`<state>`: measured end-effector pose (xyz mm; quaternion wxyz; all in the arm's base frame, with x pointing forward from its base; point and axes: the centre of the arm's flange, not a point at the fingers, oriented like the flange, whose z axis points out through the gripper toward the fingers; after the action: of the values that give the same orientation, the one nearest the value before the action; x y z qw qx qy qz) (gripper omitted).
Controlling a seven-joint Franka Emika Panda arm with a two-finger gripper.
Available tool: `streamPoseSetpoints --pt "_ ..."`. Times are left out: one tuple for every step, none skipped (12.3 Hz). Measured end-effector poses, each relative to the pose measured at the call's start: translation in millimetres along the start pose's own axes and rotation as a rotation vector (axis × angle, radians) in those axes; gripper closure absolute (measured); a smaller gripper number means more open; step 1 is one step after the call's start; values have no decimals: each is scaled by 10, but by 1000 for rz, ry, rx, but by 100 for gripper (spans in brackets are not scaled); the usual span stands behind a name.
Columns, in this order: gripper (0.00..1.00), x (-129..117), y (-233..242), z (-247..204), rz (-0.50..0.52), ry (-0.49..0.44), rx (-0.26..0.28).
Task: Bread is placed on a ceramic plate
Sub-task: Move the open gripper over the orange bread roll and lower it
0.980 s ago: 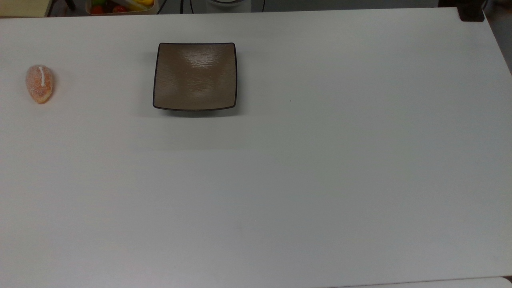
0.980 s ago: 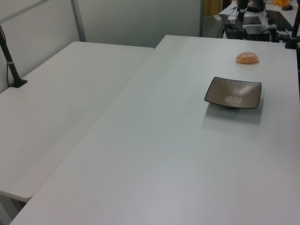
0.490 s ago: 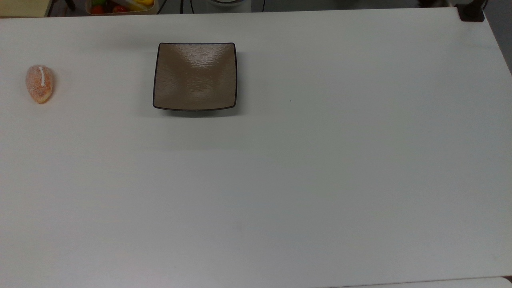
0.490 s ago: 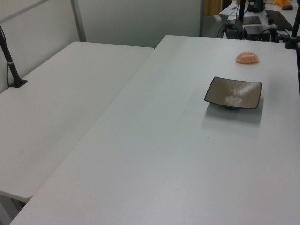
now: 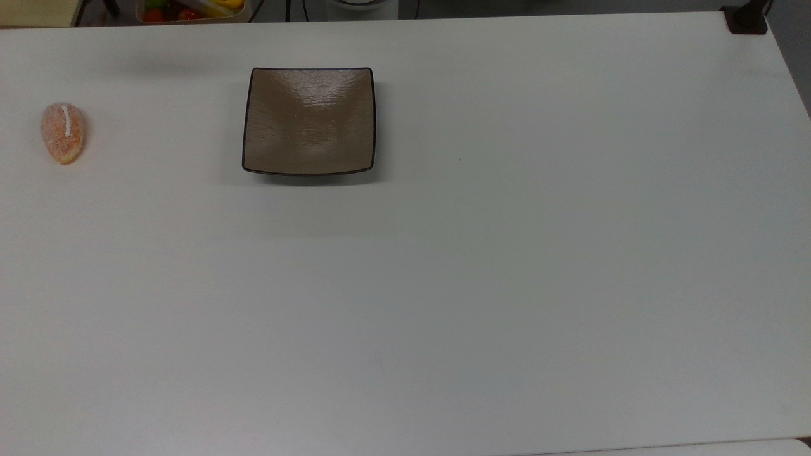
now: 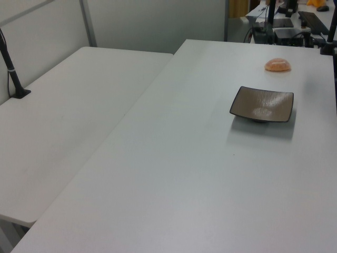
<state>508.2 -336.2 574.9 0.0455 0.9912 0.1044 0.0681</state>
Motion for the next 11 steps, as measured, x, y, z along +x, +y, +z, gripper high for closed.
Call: streamPoseSetpoints --pt "0 -14 96 183 -10 -11 4" --pt "0 -8 193 425 -19 -25 8" --pt "0 28 253 664 -22 -35 8" --pt "0 79 295 921 -24 -44 8" --pt "0 119 329 1146 -26 -50 4" --pt "0 134 352 1289 -26 -53 2" --pt "0 123 391 1498 -22 -61 0" --pt "0 103 413 1632 -19 -65 0" --pt "0 80 429 1766 -18 -70 0" --pt "0 52 436 1964 -20 -77 1" --pt "0 46 435 2119 -25 -83 2"
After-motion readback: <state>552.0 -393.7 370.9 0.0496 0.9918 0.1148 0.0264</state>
